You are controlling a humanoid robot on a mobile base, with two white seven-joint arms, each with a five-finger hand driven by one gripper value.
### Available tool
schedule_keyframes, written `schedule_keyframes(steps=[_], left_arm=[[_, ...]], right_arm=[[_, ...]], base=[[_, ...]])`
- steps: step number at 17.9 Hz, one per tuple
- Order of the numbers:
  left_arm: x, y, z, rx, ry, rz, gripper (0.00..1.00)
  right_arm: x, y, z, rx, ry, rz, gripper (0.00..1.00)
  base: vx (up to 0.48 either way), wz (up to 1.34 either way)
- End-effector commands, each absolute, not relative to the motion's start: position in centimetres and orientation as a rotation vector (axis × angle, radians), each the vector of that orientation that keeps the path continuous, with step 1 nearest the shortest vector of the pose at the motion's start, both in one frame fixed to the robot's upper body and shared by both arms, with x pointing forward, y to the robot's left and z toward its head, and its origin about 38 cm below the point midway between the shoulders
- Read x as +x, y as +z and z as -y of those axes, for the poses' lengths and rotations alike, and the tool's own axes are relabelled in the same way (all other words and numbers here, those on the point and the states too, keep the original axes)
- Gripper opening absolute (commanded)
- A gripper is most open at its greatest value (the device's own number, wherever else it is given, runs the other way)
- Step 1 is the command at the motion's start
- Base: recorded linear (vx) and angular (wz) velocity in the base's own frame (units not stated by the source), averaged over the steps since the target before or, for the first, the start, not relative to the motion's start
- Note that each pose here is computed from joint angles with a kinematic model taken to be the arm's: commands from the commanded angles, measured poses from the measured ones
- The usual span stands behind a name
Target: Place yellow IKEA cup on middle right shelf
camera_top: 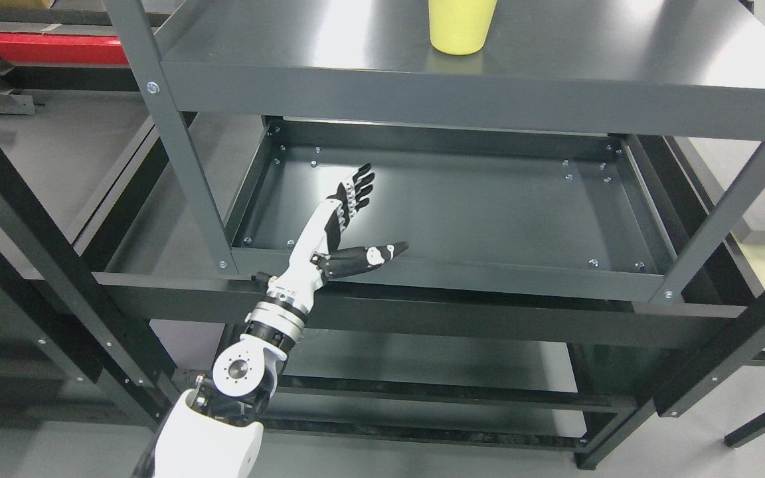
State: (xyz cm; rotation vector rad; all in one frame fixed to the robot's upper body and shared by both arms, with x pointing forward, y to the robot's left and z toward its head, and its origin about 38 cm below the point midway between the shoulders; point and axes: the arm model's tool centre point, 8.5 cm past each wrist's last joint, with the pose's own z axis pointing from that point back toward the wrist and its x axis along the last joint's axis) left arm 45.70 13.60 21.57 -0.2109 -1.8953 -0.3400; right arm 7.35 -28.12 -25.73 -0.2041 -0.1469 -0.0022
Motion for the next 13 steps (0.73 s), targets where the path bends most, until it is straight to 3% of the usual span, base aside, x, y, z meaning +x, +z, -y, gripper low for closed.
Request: schedule_keyframes(steps=[1, 13], left_arm=[[44.0, 22.6, -15.0, -0.140, -0.263, 1.955, 0.99], [43.2, 22.5, -16.4, -0.119, -0.221, 1.951, 0.98]], right_arm=[[6.4, -25.7, 29.1, -0.216, -0.008, 0.132, 0.99], [6.4, -25.7, 29.1, -0.216, -0.008, 0.132, 0.99]], base=[[0.000, 0.00], [0.000, 0.00]])
